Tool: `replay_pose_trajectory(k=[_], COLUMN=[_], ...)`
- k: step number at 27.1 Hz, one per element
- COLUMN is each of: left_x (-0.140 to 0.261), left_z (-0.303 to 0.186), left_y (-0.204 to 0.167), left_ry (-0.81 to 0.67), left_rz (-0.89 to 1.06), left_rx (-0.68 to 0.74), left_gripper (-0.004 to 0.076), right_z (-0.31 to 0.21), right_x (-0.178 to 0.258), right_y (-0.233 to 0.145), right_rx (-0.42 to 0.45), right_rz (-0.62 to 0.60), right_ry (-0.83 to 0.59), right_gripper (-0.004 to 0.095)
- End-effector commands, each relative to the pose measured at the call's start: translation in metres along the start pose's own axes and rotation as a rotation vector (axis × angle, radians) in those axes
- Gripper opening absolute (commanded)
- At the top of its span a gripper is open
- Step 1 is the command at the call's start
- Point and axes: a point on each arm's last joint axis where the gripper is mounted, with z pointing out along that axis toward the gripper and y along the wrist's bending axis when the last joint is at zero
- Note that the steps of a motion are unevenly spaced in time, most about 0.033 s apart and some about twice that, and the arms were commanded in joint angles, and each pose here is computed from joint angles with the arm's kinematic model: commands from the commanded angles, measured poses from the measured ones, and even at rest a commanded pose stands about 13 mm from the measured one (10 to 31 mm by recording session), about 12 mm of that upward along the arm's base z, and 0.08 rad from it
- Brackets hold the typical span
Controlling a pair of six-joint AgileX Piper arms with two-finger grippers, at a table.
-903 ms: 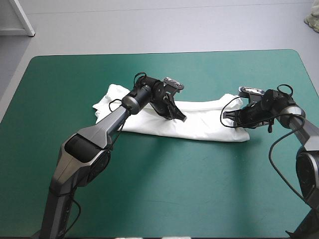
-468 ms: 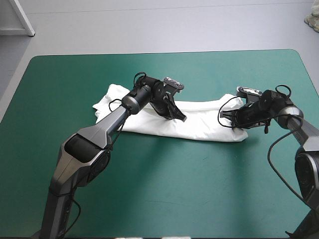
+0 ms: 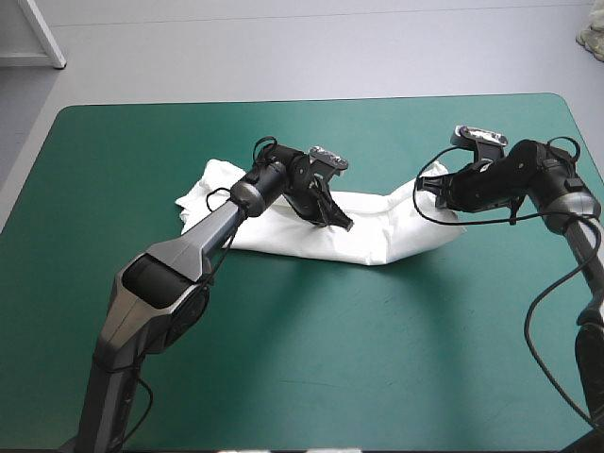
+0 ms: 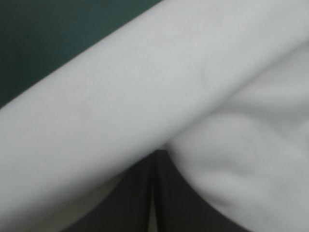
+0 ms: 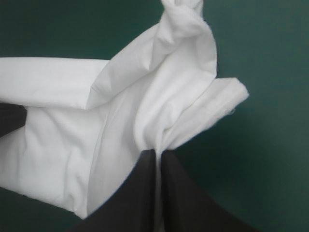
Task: Fold the cloth
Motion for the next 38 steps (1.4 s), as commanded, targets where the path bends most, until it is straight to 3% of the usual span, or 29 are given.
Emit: replay_pose_trajectory(k=[1,10,22,30,34,38], left_x=[-0.005,-0.005,-0.008,-0.020,-0.002,0.032], left_z=[-0.008,-0.008,-0.018,-0.114,-0.188,-0.248], left_y=[-0.009,-0.009,-0.007,0.003,0.016,0.053], left_ry=[-0.039,-0.040,-0.063,-0.184,-0.203,-0.228], left_rz=[-0.002,0.005,0.014,0.065,0.053,-0.043], left_rx=[0.021,0.020,0.003,-0.164,-0.205,-0.290], left_gripper=[0.0019,0.0019,0.0019,0.0019,0.0019,0.0019], right_z=[-0.042,-0.068,-0.092,-0.083,-0.073,-0.060], right_x=[-0.017,-0.031,-0.045,-0.046,-0.050,-0.057], right_y=[0.023,0.064,0.078,0.084,0.113,0.157], right_rx=[-0.056,-0.128,-0.196,-0.255,-0.344,-0.422], right_rz=[-0.035,-0.094,-0.080,-0.094,-0.156,-0.249], right_ry=[-0.120,-0.192,-0.267,-0.248,-0.229,-0.213], right_gripper=[-0.0016,-0.0016,-0.0016,-0.0016,-0.0015,-0.0015])
